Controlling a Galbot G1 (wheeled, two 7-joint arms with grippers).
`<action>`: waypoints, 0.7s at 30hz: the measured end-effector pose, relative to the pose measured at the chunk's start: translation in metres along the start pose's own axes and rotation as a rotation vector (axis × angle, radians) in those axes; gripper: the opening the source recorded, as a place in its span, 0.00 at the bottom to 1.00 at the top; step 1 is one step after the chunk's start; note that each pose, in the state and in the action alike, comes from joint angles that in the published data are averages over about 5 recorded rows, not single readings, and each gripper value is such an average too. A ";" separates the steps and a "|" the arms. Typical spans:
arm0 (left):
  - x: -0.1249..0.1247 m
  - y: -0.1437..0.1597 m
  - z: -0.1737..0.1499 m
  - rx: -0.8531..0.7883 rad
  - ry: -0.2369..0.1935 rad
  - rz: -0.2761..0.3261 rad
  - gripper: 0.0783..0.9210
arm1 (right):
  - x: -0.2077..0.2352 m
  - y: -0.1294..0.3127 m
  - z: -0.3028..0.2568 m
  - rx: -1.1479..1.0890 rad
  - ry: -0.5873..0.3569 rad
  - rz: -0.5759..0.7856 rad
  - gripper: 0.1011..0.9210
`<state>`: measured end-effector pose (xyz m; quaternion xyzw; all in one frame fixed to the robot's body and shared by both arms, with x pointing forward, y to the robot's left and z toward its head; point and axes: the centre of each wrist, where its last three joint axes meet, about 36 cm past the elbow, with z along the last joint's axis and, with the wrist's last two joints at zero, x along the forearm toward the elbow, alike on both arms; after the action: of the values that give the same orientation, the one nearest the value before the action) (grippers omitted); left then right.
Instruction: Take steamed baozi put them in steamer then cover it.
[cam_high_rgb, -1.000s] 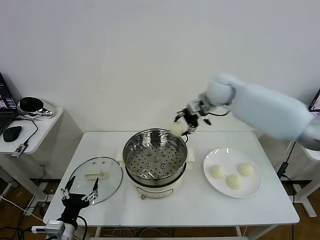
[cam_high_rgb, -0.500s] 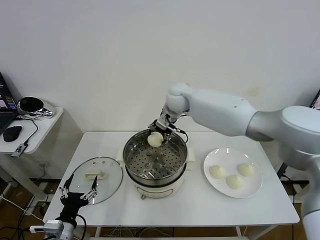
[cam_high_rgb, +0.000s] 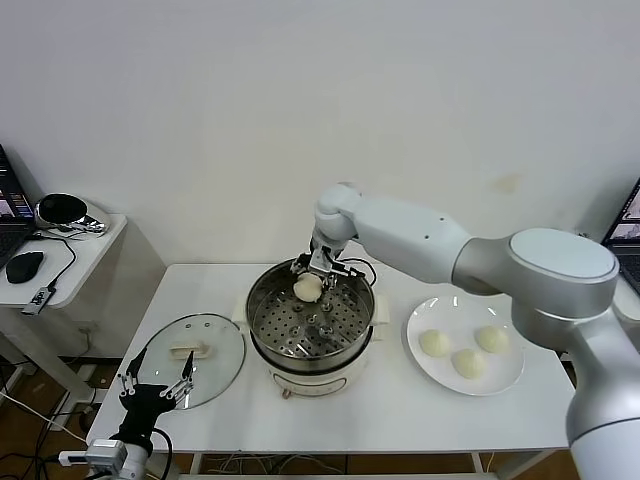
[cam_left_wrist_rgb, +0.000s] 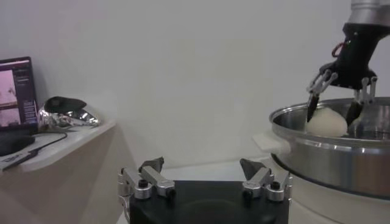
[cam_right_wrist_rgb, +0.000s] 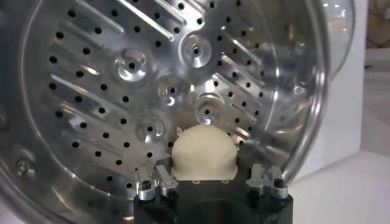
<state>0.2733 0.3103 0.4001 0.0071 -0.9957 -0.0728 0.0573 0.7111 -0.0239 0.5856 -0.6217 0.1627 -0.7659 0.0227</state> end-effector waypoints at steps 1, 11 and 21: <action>0.000 0.000 0.000 0.000 0.000 0.000 0.88 | 0.000 0.000 0.000 0.005 0.001 -0.002 0.83; 0.002 -0.001 -0.004 0.005 -0.006 -0.006 0.88 | 0.032 0.006 0.001 -0.063 0.000 0.013 0.88; 0.001 -0.005 -0.015 0.008 -0.024 0.008 0.88 | 0.118 0.066 -0.009 -0.463 0.074 0.043 0.88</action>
<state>0.2742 0.3035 0.4146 0.0026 -0.9966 -0.0688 0.0455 0.6646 -0.1126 0.6774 -0.5781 0.3482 -0.7297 -0.1102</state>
